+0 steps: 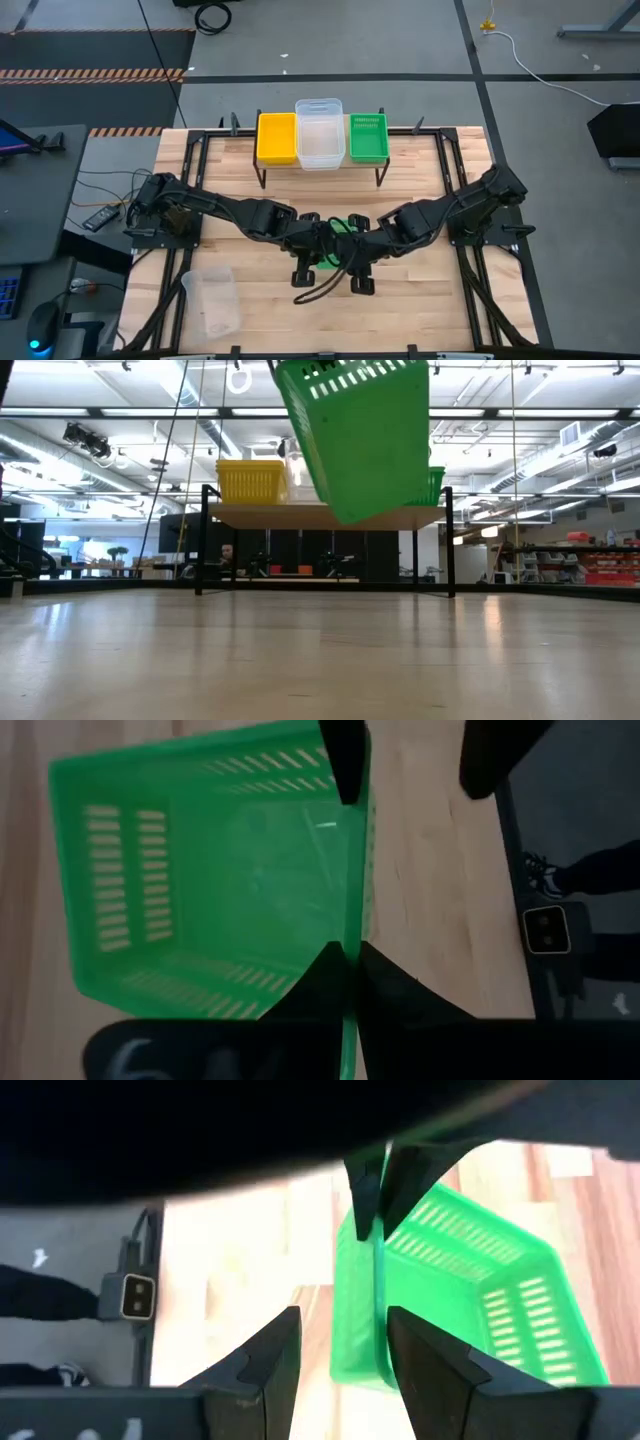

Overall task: Stack baskets on shelf by color
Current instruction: Stack the green bin into the green bin on the shelf

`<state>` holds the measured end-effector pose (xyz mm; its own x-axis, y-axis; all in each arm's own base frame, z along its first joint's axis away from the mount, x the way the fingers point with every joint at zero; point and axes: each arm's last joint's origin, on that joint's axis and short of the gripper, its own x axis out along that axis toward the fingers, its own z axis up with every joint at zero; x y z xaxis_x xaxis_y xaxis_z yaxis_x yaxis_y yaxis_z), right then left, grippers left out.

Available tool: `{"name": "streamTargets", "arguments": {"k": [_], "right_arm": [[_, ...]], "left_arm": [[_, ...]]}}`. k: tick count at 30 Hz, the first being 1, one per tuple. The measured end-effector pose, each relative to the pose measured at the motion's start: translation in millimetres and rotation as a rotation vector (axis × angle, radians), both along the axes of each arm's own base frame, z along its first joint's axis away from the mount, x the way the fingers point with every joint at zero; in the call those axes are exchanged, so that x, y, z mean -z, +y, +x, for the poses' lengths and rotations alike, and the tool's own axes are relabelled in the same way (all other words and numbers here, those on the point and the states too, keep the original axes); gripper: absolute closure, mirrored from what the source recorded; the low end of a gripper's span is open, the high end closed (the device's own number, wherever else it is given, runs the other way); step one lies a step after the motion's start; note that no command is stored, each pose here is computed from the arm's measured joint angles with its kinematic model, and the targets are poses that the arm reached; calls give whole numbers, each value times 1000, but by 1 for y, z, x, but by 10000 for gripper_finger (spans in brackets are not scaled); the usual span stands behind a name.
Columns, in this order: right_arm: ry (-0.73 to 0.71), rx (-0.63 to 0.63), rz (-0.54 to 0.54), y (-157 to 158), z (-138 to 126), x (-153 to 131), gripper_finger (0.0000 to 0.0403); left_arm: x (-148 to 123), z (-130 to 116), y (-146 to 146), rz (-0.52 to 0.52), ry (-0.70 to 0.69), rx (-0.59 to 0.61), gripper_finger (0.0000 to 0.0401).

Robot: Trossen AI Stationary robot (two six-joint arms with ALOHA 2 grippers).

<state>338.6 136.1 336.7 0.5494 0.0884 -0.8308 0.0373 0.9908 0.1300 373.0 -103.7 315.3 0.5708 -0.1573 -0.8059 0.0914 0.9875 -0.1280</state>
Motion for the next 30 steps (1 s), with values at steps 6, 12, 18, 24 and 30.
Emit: {"name": "streamTargets", "arguments": {"k": [6,12,18,24,30], "right_arm": [[-26,39,-2,-16,0,-8,251],[-42,20,-7,-18,0,-11,258],[-75,-41,-27,-8,-2,-14,260],[-13,-77,-48,0,-5,-4,284],[-19,-89,-33,0,-8,-9,313]], "left_arm": [[-10,-3,2,32,4,31,387],[-18,-3,1,34,-9,42,387],[-38,-2,5,63,-54,59,386],[-57,-4,13,81,-98,45,386],[-74,-6,15,100,-147,44,386]]}}
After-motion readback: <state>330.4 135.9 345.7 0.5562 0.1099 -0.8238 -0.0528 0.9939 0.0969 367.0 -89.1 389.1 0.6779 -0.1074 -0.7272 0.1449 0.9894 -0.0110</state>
